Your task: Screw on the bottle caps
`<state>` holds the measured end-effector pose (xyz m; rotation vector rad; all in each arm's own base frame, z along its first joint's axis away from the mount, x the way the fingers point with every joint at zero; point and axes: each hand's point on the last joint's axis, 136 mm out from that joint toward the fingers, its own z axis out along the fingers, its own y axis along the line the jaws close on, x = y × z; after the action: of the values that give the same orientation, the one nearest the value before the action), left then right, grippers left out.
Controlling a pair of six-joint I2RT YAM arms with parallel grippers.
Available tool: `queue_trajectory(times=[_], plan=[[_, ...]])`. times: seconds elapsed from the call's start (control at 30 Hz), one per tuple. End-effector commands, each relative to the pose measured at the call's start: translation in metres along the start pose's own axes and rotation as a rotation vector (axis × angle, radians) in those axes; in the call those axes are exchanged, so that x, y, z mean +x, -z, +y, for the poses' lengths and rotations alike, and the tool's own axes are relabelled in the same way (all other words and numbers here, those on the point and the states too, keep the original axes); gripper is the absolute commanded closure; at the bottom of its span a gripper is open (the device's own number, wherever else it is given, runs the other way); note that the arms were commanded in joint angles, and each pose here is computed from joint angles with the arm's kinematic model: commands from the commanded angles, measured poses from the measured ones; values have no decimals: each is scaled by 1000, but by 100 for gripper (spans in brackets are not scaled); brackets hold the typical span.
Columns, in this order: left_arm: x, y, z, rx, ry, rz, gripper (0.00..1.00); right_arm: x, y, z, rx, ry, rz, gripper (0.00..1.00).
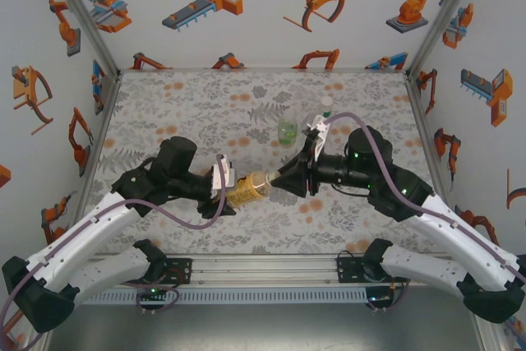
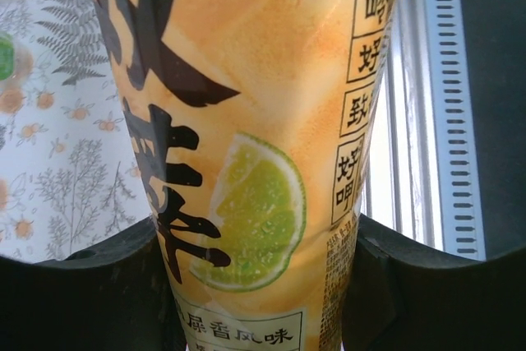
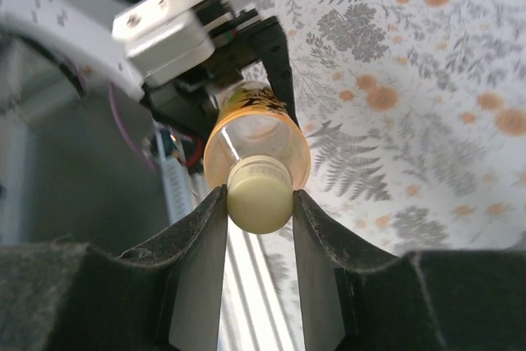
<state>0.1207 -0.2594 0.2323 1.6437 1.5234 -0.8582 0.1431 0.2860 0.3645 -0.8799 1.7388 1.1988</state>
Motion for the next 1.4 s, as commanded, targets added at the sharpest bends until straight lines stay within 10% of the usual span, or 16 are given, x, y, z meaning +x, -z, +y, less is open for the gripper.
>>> queue_trajectory(times=[0.0, 0.27, 0.47, 0.63, 0.93, 1.37], plan=[[-23, 4, 10, -54, -79, -83, 100, 0, -11, -27, 109, -374, -49, 100], [-16, 3, 32, -171, -60, -40, 100, 22, -22, -63, 267, -856, -77, 100], [-12, 3, 39, -207, -43, -20, 100, 27, -25, -67, 325, -842, -14, 100], [-11, 3, 38, -199, -46, -16, 100, 24, -19, -67, 328, -808, -33, 71], [-9, -1, 31, -143, -43, -4, 100, -14, 12, -51, 346, -597, -75, 38], [-18, -4, -5, 73, -63, -64, 100, -43, 36, 12, 101, 217, -45, 39]])
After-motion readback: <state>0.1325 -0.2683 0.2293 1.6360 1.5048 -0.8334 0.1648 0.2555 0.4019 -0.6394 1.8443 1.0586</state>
